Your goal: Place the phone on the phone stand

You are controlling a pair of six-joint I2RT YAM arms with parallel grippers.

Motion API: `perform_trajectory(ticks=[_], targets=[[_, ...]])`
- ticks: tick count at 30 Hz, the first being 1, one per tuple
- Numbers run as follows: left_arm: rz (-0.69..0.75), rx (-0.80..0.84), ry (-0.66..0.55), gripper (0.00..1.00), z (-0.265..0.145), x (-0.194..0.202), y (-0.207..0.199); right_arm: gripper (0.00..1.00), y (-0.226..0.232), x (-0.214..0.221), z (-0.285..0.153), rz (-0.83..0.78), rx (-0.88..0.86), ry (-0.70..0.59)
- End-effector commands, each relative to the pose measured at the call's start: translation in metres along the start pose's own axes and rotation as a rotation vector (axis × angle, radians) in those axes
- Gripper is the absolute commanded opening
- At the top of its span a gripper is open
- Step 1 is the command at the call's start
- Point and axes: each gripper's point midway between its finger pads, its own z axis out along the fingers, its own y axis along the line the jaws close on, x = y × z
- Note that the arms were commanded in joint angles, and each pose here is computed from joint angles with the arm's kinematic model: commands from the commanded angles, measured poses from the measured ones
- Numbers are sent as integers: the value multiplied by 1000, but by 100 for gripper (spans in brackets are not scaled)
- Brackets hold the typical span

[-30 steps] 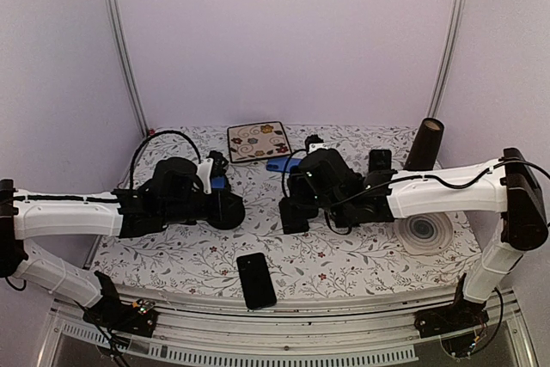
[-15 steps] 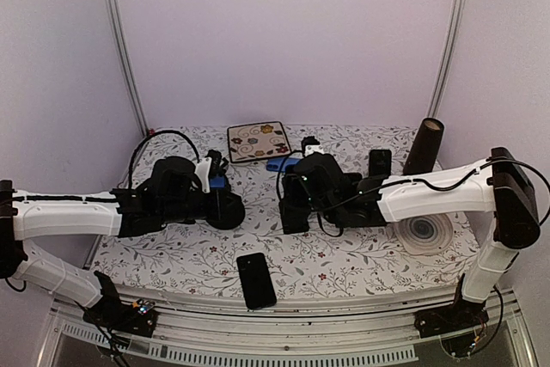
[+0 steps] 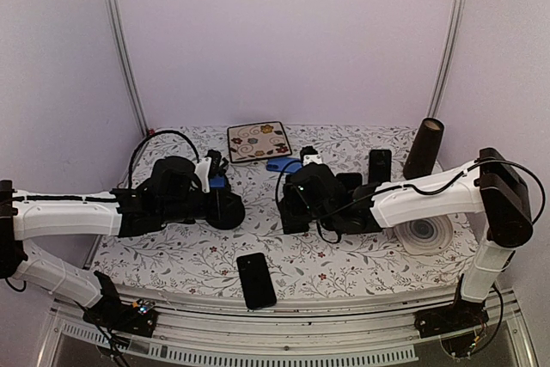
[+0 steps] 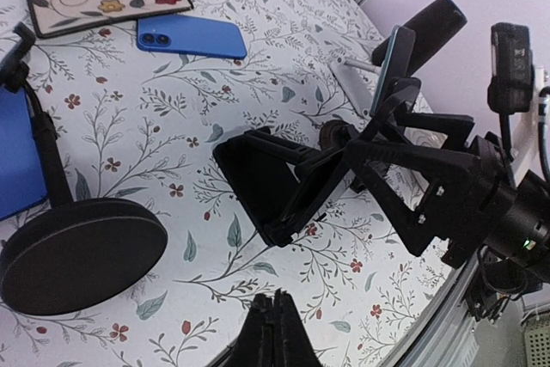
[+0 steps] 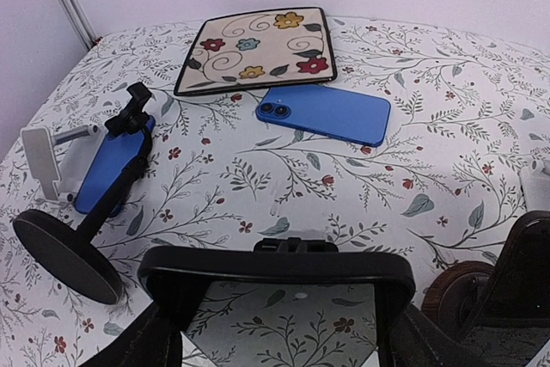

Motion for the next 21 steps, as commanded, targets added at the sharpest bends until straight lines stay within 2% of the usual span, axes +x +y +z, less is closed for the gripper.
perform_trajectory(ticks=[1, 21], targets=[[-7, 14, -19, 0, 0, -6, 0, 7, 3, -7, 1, 47, 0, -54], [-9, 18, -13, 0, 1, -4, 0, 8, 1, 3, 4, 43, 7, -43]])
